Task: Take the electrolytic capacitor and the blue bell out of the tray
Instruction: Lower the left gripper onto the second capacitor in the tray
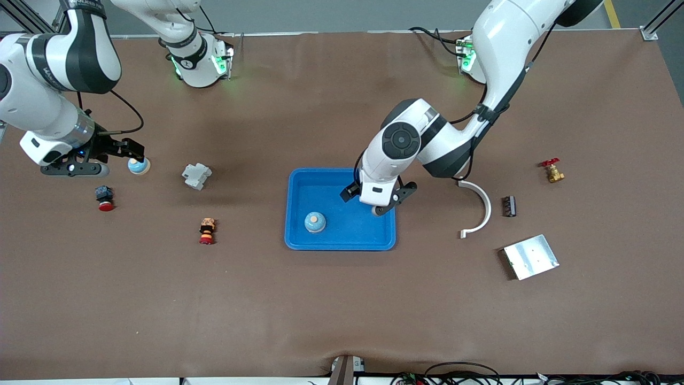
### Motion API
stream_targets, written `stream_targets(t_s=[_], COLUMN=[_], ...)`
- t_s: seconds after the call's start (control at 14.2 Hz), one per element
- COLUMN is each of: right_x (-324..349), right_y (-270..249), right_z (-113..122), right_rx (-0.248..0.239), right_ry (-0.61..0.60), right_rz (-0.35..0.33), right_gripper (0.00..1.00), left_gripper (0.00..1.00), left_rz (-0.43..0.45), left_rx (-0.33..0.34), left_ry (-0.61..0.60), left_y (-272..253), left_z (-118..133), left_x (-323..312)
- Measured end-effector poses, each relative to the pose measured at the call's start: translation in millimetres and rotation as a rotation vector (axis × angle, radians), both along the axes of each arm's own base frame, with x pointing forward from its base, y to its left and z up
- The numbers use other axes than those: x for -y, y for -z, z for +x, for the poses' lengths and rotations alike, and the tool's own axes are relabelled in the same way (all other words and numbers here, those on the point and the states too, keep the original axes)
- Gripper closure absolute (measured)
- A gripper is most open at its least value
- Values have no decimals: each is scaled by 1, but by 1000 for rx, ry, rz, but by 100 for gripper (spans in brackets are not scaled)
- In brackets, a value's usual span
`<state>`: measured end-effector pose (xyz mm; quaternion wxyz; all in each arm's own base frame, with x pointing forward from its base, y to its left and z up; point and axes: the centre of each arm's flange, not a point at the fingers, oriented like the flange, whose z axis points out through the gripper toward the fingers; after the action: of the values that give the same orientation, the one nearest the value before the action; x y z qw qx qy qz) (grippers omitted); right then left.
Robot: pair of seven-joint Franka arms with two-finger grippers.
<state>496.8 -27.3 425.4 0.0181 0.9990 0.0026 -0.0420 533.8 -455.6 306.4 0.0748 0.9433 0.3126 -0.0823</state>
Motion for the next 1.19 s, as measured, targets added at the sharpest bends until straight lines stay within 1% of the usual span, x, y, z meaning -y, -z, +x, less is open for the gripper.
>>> stream_targets(t_s=[0.28,0.49,0.7,0.91,1.19], right_x=[-3,-6,-7,-13,-14], right_y=[-4,-11,-25,-28,-28], right_z=[2,5,9,11,11], right_rx=[10,16,27,35,35], right_ry=[26,27,61,109,117], right_rz=[-3,-4,-7,-12,-13], right_gripper=[0,0,0,0,0], left_gripper=[0,0,0,0,0], left_rz=[-21,-13,24,92,152], left_rx=[4,14,28,71,78], left_ry=[-16,-27,-5,58,111], left_y=[17,29,45,67,88], left_z=[0,-4,-10,-12,-16], left_x=[7,13,18,17,14])
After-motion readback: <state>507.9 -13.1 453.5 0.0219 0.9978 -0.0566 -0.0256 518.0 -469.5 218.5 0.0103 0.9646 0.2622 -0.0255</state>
